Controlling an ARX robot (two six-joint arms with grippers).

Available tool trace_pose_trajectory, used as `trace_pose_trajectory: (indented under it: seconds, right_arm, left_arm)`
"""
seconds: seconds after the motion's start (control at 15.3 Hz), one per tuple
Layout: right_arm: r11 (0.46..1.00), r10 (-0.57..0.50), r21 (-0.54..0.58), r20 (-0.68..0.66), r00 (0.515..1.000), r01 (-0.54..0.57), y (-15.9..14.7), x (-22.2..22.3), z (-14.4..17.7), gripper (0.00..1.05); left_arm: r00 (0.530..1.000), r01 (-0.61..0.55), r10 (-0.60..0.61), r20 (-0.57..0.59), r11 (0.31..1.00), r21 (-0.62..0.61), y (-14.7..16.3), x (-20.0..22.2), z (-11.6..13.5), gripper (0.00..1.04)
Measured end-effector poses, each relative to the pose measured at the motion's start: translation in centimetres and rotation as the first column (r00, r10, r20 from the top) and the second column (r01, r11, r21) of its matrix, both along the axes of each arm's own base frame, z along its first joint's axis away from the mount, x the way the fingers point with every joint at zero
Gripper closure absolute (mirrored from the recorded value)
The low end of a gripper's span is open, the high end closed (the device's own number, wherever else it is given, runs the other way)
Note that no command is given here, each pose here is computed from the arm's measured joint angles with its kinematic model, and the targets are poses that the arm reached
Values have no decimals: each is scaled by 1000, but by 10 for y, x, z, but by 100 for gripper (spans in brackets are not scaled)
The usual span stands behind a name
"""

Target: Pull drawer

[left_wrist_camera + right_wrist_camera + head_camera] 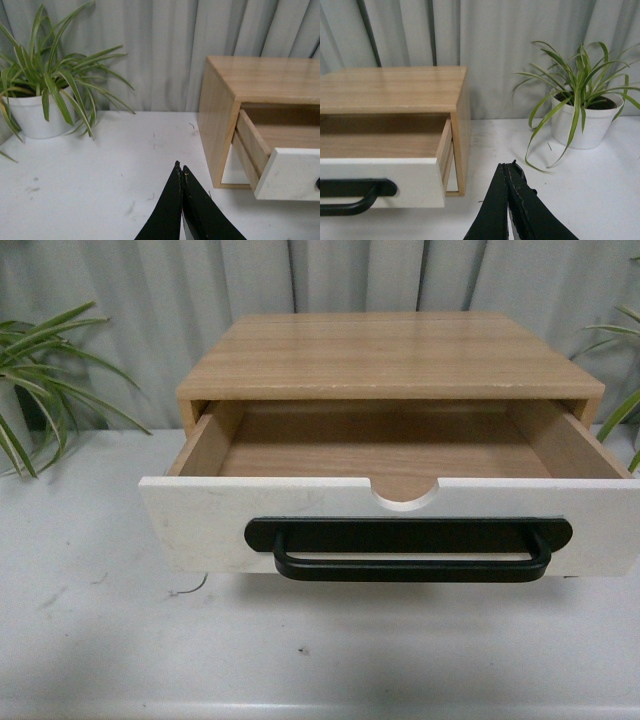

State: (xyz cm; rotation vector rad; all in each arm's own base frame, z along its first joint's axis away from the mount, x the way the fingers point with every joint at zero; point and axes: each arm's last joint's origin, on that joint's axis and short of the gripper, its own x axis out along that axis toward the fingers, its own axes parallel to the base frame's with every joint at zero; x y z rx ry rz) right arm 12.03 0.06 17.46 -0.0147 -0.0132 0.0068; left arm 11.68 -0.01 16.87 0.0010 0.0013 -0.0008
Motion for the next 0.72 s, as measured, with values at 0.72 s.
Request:
trace_pose_trajectory:
  seconds: [0.72]
  right_arm:
    - [1000, 1, 0, -47, 999, -1, 0, -21, -10, 103]
  left_arm:
    - [1000, -1, 1, 4, 1000, 0, 0, -19, -2, 103]
